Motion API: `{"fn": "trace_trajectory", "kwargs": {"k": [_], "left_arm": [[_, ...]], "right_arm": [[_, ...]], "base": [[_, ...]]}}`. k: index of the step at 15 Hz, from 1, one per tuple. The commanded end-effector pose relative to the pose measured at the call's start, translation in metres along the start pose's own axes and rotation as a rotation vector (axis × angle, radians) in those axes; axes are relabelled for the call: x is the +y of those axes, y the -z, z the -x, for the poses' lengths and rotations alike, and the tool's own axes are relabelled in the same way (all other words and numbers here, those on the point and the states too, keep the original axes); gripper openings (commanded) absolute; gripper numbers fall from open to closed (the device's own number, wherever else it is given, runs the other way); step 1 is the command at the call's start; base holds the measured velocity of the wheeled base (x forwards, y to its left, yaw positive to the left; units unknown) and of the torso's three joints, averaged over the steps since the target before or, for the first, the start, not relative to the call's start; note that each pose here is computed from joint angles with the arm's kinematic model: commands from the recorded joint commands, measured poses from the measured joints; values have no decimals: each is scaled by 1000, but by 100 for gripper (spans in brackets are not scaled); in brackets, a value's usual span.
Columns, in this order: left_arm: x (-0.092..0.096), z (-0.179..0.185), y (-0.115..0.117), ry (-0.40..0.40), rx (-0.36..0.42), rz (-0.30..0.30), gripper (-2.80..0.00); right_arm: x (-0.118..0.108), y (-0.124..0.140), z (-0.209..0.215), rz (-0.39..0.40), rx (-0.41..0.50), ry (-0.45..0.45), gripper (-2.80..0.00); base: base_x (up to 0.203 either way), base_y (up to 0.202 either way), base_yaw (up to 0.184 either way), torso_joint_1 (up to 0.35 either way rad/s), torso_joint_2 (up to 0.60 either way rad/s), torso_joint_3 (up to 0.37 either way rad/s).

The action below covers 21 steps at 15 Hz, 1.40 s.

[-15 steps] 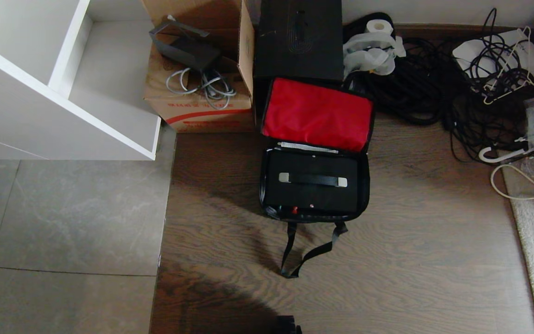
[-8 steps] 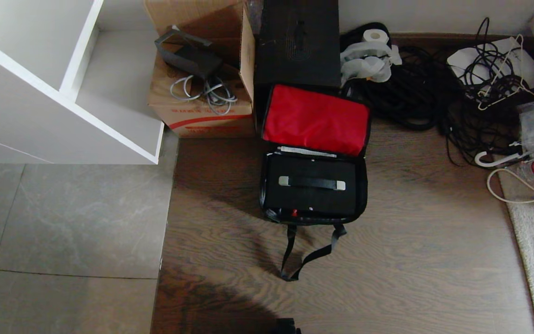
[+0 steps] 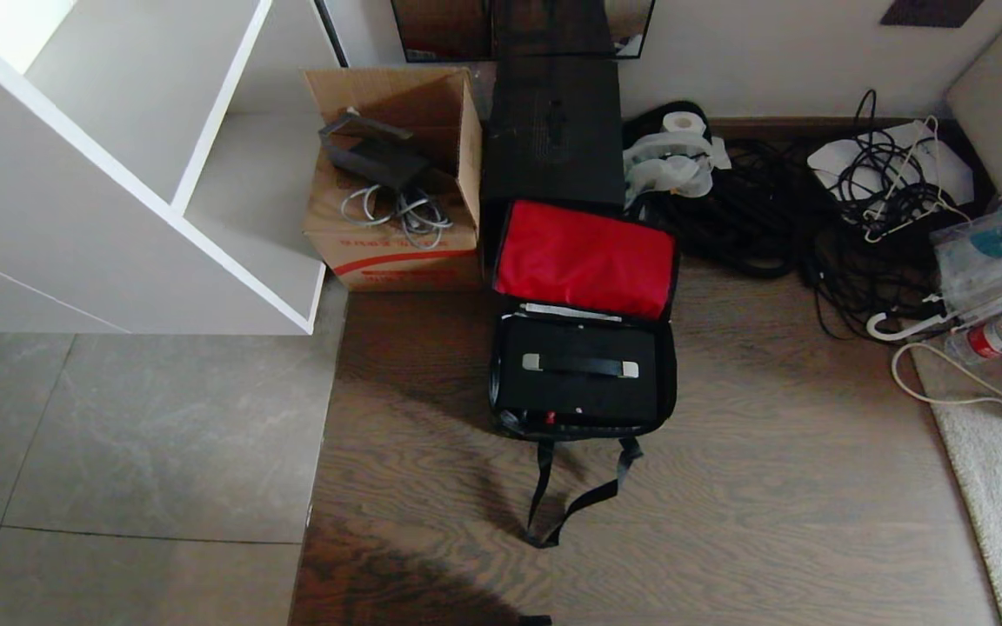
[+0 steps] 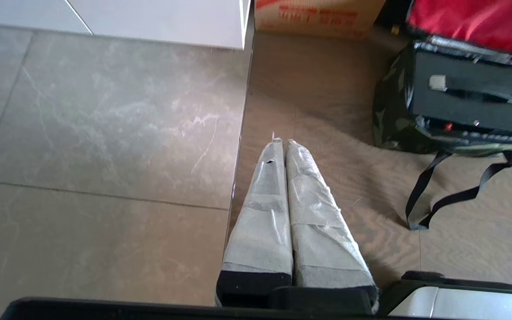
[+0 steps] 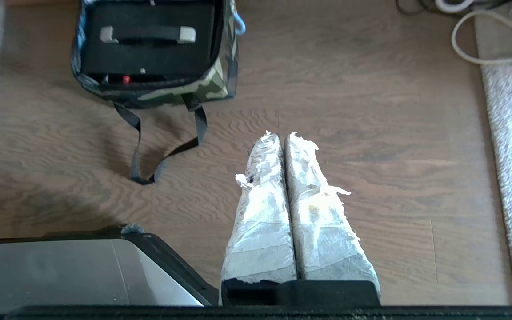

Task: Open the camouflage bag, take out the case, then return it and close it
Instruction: Grip the handle

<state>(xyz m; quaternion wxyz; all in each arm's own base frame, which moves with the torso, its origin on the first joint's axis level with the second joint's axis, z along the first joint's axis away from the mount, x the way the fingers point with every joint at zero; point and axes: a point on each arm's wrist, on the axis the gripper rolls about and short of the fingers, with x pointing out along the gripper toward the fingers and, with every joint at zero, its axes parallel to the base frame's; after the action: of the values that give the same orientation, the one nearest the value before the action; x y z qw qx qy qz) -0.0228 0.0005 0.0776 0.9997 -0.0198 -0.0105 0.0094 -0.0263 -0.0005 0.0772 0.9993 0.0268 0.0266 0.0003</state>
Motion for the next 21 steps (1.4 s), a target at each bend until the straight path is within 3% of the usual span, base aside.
{"fn": "trace_trajectory", "kwargs": {"k": [1,21], "left_arm": [[0,-1,2,-1,8,0,-280],[0,-1,2,0,7,2,-280]], "right_arm": [[0,0,0,-1,1,-1,-280],[0,0,0,-1,2,-1,-280]], "base": [[0,0,0,2,1,204],[0,0,0,3,0,204]]}}
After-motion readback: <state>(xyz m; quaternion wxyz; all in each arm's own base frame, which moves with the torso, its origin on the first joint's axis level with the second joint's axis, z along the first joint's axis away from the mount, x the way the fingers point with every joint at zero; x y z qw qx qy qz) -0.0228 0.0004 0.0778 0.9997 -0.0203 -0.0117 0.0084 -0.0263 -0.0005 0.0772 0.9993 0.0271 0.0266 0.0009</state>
